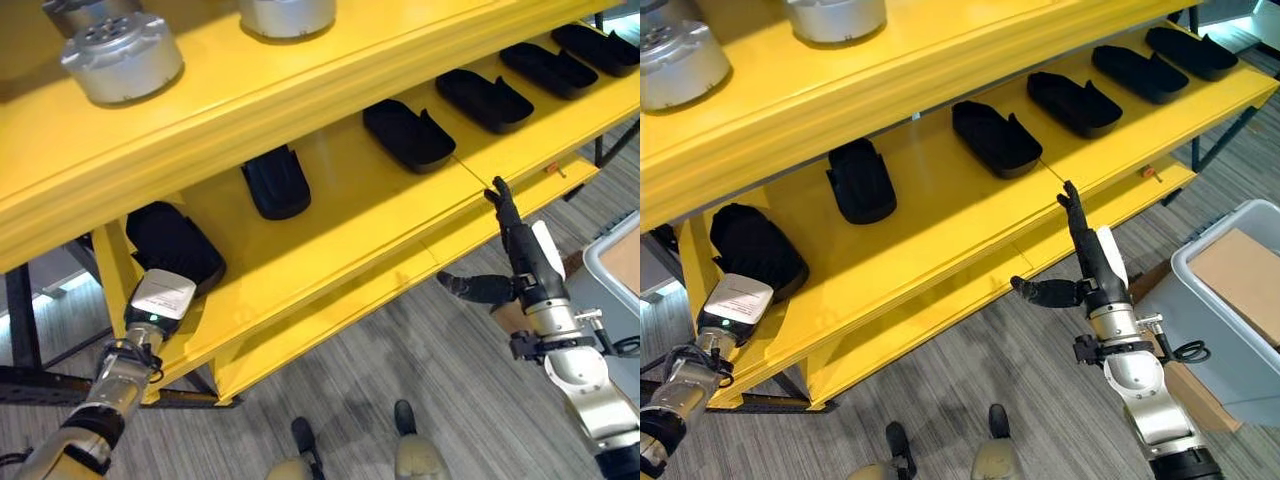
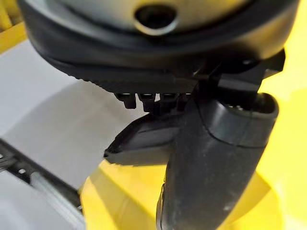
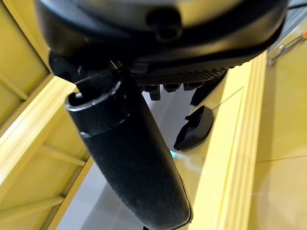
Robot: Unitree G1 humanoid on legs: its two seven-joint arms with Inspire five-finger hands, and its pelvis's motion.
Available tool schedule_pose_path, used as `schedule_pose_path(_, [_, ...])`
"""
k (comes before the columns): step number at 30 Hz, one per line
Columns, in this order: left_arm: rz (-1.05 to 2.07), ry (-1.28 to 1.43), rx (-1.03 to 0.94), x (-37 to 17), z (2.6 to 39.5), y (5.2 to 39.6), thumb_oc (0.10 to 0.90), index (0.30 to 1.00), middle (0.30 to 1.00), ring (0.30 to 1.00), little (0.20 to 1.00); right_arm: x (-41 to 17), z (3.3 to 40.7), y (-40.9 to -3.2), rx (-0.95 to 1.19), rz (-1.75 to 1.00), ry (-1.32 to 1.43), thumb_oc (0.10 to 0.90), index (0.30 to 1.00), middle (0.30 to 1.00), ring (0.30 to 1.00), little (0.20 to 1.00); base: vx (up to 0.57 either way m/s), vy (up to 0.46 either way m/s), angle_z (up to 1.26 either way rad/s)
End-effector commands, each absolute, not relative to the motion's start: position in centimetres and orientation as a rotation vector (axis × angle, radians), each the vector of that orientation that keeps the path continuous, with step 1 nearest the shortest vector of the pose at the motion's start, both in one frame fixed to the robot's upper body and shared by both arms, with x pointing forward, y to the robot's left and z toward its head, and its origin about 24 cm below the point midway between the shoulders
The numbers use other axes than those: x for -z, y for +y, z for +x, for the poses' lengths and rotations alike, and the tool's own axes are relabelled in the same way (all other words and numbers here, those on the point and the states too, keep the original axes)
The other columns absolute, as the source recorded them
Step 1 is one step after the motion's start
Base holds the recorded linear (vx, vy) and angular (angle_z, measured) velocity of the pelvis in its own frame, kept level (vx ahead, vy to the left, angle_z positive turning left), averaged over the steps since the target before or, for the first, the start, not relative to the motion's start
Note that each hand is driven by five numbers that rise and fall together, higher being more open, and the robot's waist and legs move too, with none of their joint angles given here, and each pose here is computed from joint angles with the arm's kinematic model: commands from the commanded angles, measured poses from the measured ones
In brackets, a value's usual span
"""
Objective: Move parts from the plastic box to the shelf.
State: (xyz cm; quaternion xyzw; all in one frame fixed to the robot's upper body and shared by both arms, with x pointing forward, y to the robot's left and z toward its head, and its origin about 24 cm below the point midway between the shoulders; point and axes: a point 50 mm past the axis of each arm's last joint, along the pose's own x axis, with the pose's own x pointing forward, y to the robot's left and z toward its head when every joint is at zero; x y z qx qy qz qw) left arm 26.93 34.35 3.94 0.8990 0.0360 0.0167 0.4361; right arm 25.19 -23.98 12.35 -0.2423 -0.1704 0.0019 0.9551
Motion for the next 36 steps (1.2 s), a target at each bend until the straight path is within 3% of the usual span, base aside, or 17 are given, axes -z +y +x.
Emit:
schedule_pose_path(1, [2.362,0.027,-0.365,-10.7,27.6,38.2,0.900,1.000,1.000,1.000,1.000,-17.4,24.8,-23.6,0.011,-0.457,-0.598,0.900,1.000,1.000,1.000,1.000,-0.01,-0.026,0.15])
schedule_pose_path(21, [2.433,0.075,-0.232,-10.3,27.5,38.5,0.900,1.000,1.000,1.000,1.000,-17.0,24.9,-23.4,0.006,-0.443,-0.584,0.900,1.000,1.000,1.000,1.000,0.00,-0.007,0.01])
schedule_pose_path(31, [2.123,-0.350,-0.514,-14.0,27.0,36.3,0.900,1.000,1.000,1.000,1.000,-16.5,23.8,-23.7,0.009,-0.394,-0.587,0.900,1.000,1.000,1.000,1.000,0.00,-0.062,0.00])
schedule_pose_path(36, [1.726,-0.521,-0.476,-14.4,25.4,32.6,0.900,1.000,1.000,1.000,1.000,-15.9,23.3,-23.1,0.009,-0.347,-0.585,0.900,1.000,1.000,1.000,1.000,0.02,-0.110,0.16])
